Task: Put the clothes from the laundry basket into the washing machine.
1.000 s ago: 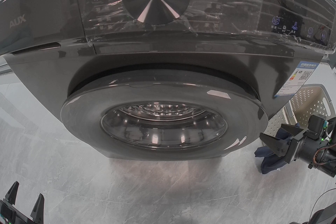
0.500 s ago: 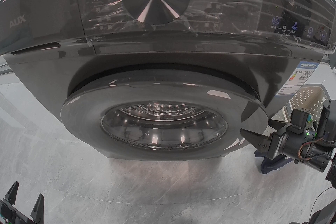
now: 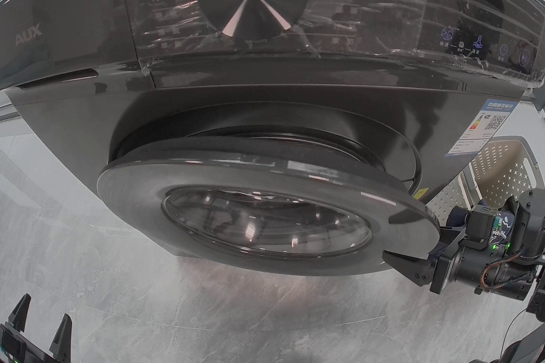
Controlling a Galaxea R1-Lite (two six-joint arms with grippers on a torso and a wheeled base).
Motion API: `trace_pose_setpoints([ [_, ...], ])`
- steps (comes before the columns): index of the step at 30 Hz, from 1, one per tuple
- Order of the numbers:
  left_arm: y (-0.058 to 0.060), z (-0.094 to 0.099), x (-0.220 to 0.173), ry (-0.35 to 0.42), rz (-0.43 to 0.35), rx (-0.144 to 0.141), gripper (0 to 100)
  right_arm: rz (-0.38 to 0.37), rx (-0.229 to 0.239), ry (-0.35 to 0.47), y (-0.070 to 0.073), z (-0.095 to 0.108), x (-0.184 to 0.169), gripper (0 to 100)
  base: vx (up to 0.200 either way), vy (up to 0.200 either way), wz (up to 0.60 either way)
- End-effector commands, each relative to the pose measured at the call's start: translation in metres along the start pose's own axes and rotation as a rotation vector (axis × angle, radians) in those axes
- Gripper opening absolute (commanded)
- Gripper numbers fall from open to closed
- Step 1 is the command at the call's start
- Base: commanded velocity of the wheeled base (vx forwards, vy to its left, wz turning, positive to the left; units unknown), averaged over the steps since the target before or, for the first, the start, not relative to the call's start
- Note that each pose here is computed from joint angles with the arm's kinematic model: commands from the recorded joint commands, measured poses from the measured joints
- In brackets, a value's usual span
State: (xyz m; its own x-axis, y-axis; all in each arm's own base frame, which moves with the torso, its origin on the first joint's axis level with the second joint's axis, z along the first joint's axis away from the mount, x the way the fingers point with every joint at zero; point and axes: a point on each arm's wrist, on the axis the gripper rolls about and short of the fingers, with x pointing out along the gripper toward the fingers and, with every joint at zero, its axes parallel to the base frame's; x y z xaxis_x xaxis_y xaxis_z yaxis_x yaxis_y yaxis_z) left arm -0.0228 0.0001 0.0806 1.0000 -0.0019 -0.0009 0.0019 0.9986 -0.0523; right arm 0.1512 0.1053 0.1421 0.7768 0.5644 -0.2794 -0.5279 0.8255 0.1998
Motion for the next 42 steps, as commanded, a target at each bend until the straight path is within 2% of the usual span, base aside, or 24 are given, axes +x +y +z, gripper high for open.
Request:
trace_pose_setpoints([
  [1,0.0,-0.004,0.001,0.011,0.001,0.0,100,0.003,0.0,-0.043,0.0,0.005,-0.007,100,-0.2,0.0,0.0],
  [4,0.0,-0.005,0.001,0.013,0.001,-0.001,100,-0.003,0.002,-0.058,-0.001,0.013,0.0,100,-0.2,0.0,0.0],
  [8,0.0,-0.004,0.001,0.01,0.001,-0.001,100,-0.029,0.009,-0.073,-0.005,0.024,0.015,100,0.0,0.0,0.0],
  [14,0.0,-0.005,0.001,0.011,0.001,-0.001,100,-0.022,0.01,-0.068,-0.006,0.028,0.026,100,0.0,0.0,0.0],
  [19,0.0,-0.005,0.001,0.011,0.001,-0.001,100,0.01,0.006,-0.045,-0.004,0.023,0.024,100,0.0,0.0,0.0],
  [21,0.0,-0.005,0.001,0.011,0.001,-0.001,100,0.014,0.001,-0.016,-0.005,0.011,0.015,100,0.0,0.0,0.0],
  [27,0.0,-0.005,0.001,0.013,0.0,0.0,100,0.052,-0.005,-0.022,-0.001,0.001,-0.013,100,-0.067,0.0,0.0],
  [31,0.0,-0.005,0.001,0.013,0.001,0.0,100,0.044,-0.004,-0.049,-0.002,0.009,-0.008,100,-0.2,0.0,0.0],
  [36,0.0,-0.004,0.001,0.011,0.001,-0.001,100,0.006,0.001,-0.082,-0.008,0.029,0.015,100,-0.12,0.0,0.0],
  [42,0.0,-0.005,0.001,0.013,0.001,-0.001,100,0.011,0.0,-0.053,-0.008,0.029,0.032,100,0.0,0.0,0.0],
])
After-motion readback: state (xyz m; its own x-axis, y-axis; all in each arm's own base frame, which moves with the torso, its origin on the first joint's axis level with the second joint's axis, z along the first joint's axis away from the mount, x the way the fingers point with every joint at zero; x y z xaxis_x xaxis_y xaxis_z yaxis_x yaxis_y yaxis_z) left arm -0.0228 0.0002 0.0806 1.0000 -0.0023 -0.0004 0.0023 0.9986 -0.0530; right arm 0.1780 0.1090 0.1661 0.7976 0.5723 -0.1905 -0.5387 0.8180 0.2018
